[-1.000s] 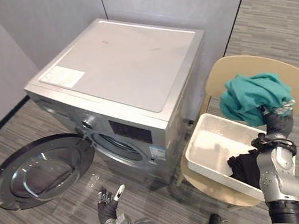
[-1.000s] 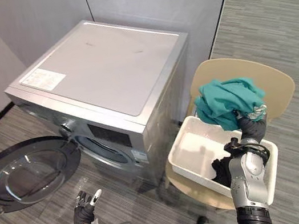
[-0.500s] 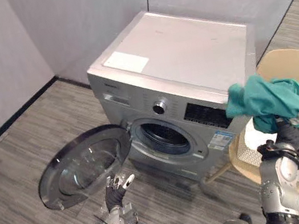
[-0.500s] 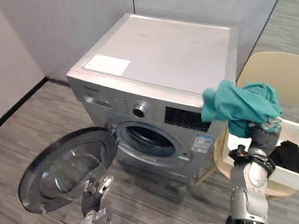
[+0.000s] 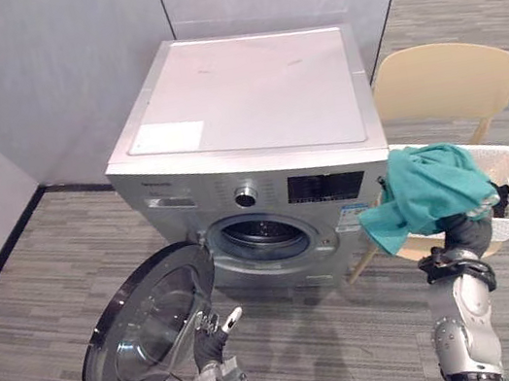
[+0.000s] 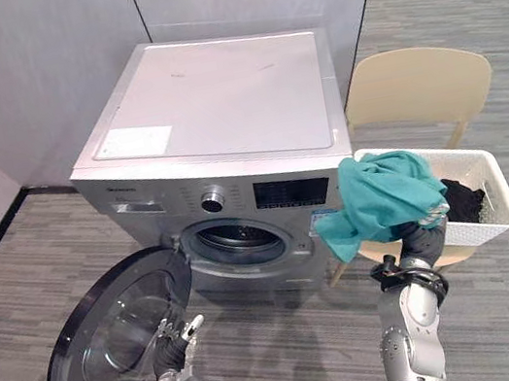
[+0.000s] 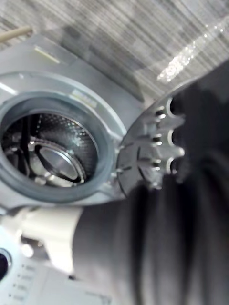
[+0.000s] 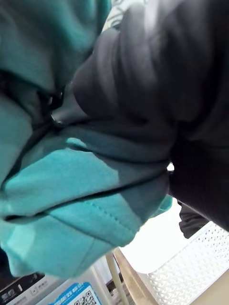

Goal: Pick up the laundry basket with both hands and put the clothes into the washing machine.

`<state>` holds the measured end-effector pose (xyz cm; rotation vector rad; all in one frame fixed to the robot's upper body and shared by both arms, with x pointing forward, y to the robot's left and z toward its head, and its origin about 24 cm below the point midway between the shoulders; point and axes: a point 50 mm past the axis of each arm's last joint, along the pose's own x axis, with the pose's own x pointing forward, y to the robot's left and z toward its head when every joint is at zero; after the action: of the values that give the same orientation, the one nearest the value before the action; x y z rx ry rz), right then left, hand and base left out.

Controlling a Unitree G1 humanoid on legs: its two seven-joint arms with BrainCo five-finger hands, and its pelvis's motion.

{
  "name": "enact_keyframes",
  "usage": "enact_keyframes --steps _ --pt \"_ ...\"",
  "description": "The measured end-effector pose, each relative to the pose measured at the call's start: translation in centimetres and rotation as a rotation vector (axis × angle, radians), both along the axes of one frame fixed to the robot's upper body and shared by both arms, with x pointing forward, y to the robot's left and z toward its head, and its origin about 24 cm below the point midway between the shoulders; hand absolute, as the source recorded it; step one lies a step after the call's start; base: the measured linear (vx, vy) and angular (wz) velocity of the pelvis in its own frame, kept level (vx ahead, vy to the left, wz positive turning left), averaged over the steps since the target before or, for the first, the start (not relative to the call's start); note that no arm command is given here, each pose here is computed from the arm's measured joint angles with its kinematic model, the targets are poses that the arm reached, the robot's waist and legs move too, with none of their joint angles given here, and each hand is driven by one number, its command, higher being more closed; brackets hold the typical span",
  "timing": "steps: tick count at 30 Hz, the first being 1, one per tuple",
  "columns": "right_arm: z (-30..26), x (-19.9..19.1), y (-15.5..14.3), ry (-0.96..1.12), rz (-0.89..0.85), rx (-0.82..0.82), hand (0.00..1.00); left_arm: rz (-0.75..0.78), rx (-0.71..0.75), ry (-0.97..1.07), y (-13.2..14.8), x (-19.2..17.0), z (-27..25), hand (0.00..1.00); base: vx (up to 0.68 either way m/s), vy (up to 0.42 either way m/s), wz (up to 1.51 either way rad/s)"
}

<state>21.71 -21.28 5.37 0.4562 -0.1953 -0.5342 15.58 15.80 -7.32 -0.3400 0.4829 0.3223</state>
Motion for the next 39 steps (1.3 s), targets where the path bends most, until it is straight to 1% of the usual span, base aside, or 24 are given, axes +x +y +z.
enact_keyframes --steps 4,5,8,12,15,18,23,26,27,29,31,33,35,36,37,38,39 --pt "-0.7 -0.2 1.5 0.027 0.08 0.002 1.0 0.004 0.001 0.0 0.1 -0.1 0.0 0.0 0.0 -0.005 0.15" --pt "-1.1 -0.3 2.7 0.033 0.153 0.009 1.0 0.012 0.002 0.014 0.3 -0.6 -0.2 0.0 -0.08 0.035 -0.1" --pt "-2.1 -0.6 5.0 0.063 0.296 0.018 1.0 0.057 0.013 0.059 1.2 -2.1 -0.8 0.0 -0.03 0.113 -0.37" --pt "-5.0 -1.0 6.0 0.182 0.359 0.076 1.0 0.061 0.016 0.073 1.4 -2.6 -1.0 0.0 0.07 0.2 -0.28" --pt "-7.7 -2.2 5.5 0.318 0.365 0.085 1.0 0.054 0.005 0.065 1.0 -2.3 -0.9 0.0 0.11 0.471 0.15" --pt "-10.3 -3.4 6.9 0.444 0.411 0.15 1.0 0.048 0.031 0.034 1.7 -1.2 -0.4 0.0 0.08 0.388 0.45" --pt "-11.8 -3.0 8.2 0.524 0.51 0.112 1.0 0.043 0.036 0.038 1.9 -1.5 -0.5 0.0 0.05 0.201 -0.06" --pt "-12.7 -1.6 7.7 0.576 0.5 0.088 1.0 0.026 0.037 0.029 1.7 -1.4 -0.4 0.0 -0.04 -0.016 -0.03" --pt "-12.7 -1.0 7.1 0.583 0.48 0.074 1.0 0.018 0.033 0.02 1.4 -1.1 -0.3 0.0 -0.15 -0.053 0.18" --pt "-12.5 1.2 5.3 0.605 0.434 0.027 1.0 -0.023 0.001 -0.013 0.0 -0.1 0.1 0.0 -0.22 -0.056 0.26" --pt "-12.2 3.1 4.6 0.617 0.389 0.031 1.0 -0.038 -0.006 -0.034 -0.1 0.4 0.4 0.0 -0.22 -0.05 0.26" --pt "-11.3 5.5 4.3 0.613 0.335 0.071 1.0 -0.056 -0.014 -0.062 -0.3 1.1 0.8 0.0 -0.21 -0.076 0.35" --pt "-8.9 8.9 3.7 0.563 0.277 0.115 1.0 -0.079 -0.03 -0.085 -0.9 1.5 1.3 0.0 -0.15 -0.052 0.23" --pt "-8.6 9.3 3.5 0.555 0.271 0.121 1.0 -0.082 -0.032 -0.087 -0.9 1.6 1.3 0.0 -0.12 -0.032 0.1" --pt "-6.9 10.9 3.0 0.51 0.249 0.138 1.0 -0.087 -0.046 -0.104 -1.3 2.0 1.6 0.0 -0.05 -0.009 0.1" --pt "-6.0 11.7 2.7 0.491 0.239 0.135 1.0 -0.087 -0.054 -0.113 -1.4 2.2 1.8 0.0 -0.08 -0.005 0.24" --pt "-3.8 13.3 2.0 0.434 0.226 0.129 1.0 -0.084 -0.062 -0.14 -1.6 2.5 2.3 0.0 -0.06 -0.004 0.34"
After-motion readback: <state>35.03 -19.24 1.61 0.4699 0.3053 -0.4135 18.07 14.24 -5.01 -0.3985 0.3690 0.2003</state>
